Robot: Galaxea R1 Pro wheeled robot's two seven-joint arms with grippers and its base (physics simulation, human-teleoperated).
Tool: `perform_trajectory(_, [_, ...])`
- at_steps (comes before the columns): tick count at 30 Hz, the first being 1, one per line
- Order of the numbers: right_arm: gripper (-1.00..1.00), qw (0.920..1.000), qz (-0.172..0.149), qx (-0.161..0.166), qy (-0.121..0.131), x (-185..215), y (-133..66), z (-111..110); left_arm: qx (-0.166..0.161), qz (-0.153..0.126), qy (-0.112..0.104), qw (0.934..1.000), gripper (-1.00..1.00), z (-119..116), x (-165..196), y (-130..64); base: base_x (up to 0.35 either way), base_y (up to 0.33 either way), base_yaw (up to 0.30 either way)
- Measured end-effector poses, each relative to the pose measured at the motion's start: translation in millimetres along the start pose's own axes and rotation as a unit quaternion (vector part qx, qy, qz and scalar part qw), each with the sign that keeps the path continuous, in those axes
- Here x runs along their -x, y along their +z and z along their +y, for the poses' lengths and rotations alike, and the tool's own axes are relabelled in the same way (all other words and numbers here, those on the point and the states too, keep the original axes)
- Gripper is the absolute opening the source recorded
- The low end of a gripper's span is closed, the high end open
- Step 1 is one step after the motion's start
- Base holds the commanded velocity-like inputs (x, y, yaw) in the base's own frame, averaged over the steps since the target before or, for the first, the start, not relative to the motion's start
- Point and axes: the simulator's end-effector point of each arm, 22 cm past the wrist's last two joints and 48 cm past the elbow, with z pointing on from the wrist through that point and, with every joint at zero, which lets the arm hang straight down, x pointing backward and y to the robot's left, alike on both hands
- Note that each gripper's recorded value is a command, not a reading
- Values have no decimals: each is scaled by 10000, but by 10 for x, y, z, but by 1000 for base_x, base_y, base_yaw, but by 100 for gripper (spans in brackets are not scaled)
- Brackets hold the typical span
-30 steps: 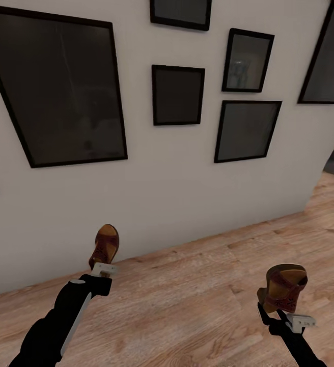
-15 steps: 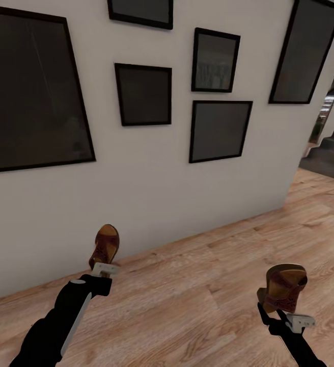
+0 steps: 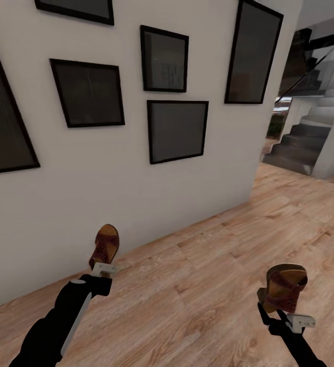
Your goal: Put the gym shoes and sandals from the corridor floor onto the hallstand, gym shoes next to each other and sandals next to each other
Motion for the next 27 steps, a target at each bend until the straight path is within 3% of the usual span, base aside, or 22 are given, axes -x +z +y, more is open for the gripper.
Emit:
perform_trajectory(13, [-100, 10000, 1, 4, 1, 1, 1, 1, -8, -6, -15, 10000, -100, 0, 3, 0, 16, -16, -284])
perform_trajectory(20, [-100, 10000, -6, -4, 9, 4, 2, 0, -9, -13, -7, 10000, -100, -3, 11, -1, 269, 101, -252])
perform_trajectory(27, [-100, 10000, -3, 1, 4, 3, 2, 1, -8, -13, -7, 10000, -100, -3, 12, -1, 325, 103, -40])
